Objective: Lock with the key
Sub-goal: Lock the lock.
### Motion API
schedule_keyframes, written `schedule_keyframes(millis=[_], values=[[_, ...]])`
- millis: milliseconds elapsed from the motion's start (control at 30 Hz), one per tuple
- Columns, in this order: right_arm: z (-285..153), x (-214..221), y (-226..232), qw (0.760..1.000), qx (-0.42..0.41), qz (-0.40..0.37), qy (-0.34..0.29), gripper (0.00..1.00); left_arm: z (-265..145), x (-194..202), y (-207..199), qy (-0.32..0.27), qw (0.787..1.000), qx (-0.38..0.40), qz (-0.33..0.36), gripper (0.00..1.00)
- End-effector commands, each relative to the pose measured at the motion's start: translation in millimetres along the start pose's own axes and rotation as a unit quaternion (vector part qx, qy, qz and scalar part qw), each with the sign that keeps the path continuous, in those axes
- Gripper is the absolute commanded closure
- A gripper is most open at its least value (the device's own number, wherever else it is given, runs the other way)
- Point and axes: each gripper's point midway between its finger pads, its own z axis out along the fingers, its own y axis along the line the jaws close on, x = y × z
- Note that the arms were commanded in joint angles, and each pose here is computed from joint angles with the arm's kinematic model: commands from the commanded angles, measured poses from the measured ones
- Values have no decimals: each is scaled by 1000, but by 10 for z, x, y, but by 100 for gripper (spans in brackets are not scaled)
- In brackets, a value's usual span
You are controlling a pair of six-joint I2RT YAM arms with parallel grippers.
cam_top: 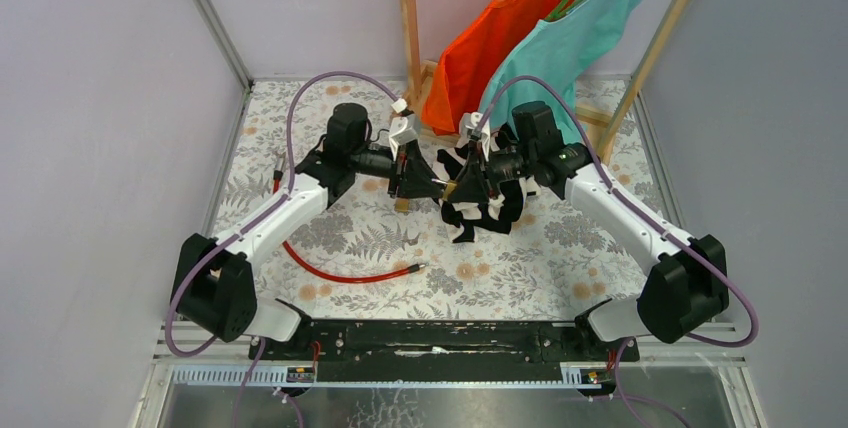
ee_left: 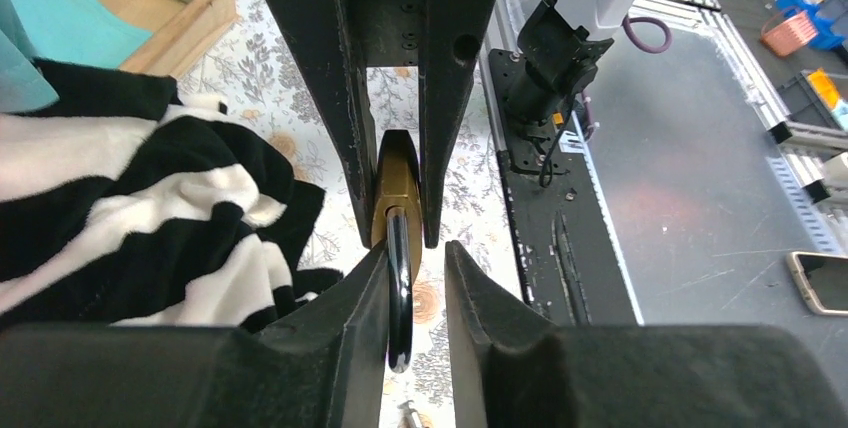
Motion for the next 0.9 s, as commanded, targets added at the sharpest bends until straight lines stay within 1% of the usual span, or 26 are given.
schedule_keyframes(millis=[0,67,133,267,333,500,667,800,867], values=[[-47,-238,-135,994,31,-101,6,100,-45,-112,-255,-8,998,46,45,63],[-63,-216,-153,994,34,-106,15,100,-69,-99,-223,-3,998,34,50,54],[-69,-196,-161,993,36,-109,21,100,-90,-83,-187,3,998,25,54,48],[-86,-193,-144,992,35,-115,25,100,-172,-50,-87,12,998,5,55,40],[-95,-198,-122,992,32,-117,27,100,-238,-30,3,9,999,-9,46,39],[-107,-222,-81,992,24,-119,25,100,-295,-3,137,5,999,-30,34,43],[-104,-224,-82,992,24,-119,25,100,-270,30,136,7,999,-26,29,48],[-102,-226,-85,993,24,-117,24,100,-211,65,104,12,999,-19,28,48],[-100,-226,-86,993,24,-116,23,100,-174,72,90,14,999,-16,29,52]])
